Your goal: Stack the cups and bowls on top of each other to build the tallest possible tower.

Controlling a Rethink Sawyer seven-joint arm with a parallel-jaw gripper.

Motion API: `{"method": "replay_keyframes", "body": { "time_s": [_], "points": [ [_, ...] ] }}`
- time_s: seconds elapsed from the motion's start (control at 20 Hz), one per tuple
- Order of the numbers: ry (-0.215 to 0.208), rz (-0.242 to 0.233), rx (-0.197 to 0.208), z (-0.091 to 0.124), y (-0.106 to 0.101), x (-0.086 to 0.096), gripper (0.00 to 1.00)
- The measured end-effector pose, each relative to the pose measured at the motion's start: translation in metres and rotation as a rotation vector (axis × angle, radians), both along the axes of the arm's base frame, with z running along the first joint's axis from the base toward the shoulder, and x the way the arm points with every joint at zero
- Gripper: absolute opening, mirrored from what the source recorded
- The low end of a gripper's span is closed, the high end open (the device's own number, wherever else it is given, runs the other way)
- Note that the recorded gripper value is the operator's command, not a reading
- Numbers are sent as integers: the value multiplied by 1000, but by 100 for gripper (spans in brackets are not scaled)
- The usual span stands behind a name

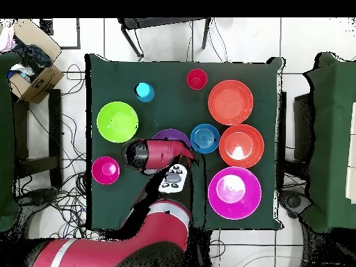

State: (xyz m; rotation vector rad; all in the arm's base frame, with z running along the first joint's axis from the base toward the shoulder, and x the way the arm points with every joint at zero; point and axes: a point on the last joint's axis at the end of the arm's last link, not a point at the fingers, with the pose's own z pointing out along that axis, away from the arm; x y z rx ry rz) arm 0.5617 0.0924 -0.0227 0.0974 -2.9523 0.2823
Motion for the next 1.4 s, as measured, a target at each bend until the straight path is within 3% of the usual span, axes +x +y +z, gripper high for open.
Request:
{"method": "replay_keyframes", "body": {
  "time_s": [0.7,1.4],
  "points": [
    [-6,-34,14,1,2,4,0],
    [-6,-33,14,1,3,5,0]
  ]
}}
